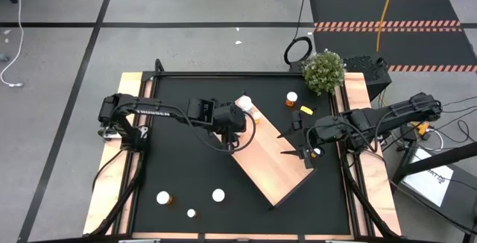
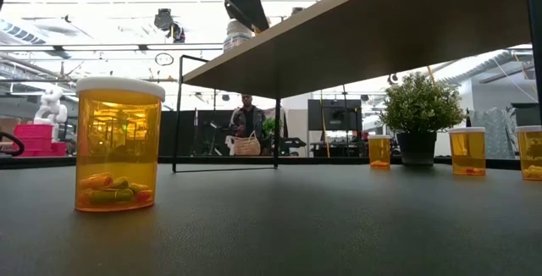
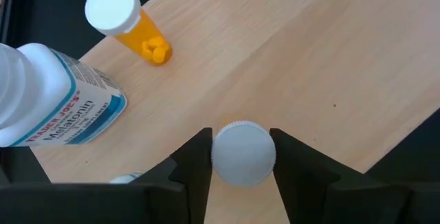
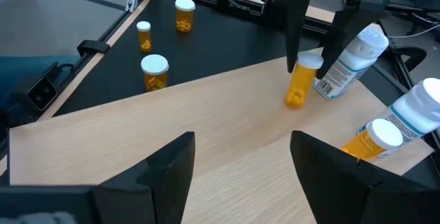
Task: Pick and place medicine bottles onto shelf by color
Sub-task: Put the small orange pill bottle on the shelf aligned with the other small orange pill bottle, then put the small orange pill bottle on the shelf
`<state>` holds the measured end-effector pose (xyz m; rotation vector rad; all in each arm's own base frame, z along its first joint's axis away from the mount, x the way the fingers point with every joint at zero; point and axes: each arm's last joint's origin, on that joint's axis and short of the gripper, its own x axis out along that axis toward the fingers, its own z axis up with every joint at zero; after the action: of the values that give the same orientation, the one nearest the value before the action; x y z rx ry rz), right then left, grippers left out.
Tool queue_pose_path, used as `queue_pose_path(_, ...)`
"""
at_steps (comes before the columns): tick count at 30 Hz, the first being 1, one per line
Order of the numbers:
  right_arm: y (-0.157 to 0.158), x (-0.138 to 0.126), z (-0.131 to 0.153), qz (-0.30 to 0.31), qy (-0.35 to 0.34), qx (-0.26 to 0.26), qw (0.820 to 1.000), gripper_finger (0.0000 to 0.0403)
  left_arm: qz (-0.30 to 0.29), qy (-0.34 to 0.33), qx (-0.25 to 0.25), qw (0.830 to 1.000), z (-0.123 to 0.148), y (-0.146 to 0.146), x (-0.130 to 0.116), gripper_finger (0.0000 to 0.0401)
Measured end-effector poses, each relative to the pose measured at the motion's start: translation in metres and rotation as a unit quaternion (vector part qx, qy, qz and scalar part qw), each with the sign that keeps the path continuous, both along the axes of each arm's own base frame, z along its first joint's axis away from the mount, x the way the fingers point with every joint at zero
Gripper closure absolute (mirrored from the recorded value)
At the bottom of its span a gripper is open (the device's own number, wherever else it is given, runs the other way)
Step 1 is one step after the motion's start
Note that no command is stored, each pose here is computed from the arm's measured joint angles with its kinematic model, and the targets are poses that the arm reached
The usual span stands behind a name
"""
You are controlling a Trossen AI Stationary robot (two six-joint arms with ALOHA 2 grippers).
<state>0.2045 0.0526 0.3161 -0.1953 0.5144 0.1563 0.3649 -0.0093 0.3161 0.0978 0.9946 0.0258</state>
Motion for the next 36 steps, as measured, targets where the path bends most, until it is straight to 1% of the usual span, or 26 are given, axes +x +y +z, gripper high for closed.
queue_pose_path(14, 0.000, 0.000, 0.000, 0.000, 0.000, 0.000, 1.000, 0.0167, 0.015, -0.027, 0.025, 0.999, 0.003, 0.001, 0.004, 0.0182)
queue_pose_path(20, 0.000, 0.000, 0.000, 0.000, 0.000, 0.000, 1.000, 0.0167, 0.013, -0.050, 0.036, 0.998, 0.009, -0.002, 0.004, 0.0163)
queue_pose_path(25, 0.000, 0.000, -0.001, 0.000, 0.004, -0.001, 1.000, 0.0167, 0.010, -0.070, 0.043, 0.997, 0.019, -0.009, -0.001, 0.0165)
queue_pose_path(29, 0.000, 0.000, -0.001, 0.000, 0.004, -0.001, 1.000, 0.0167, -0.009, -0.095, 0.043, 0.995, 0.032, -0.022, -0.010, 0.0173)
queue_pose_path(33, 0.000, -0.001, -0.001, -0.001, 0.008, -0.003, 1.000, 0.0167, -0.023, -0.116, 0.057, 0.991, 0.048, -0.038, -0.026, 0.0183)
queue_pose_path(36, -0.002, -0.001, -0.002, -0.019, 0.010, -0.023, 1.000, 0.0167, -0.027, -0.116, 0.079, 0.990, 0.058, -0.049, -0.042, 0.0191)
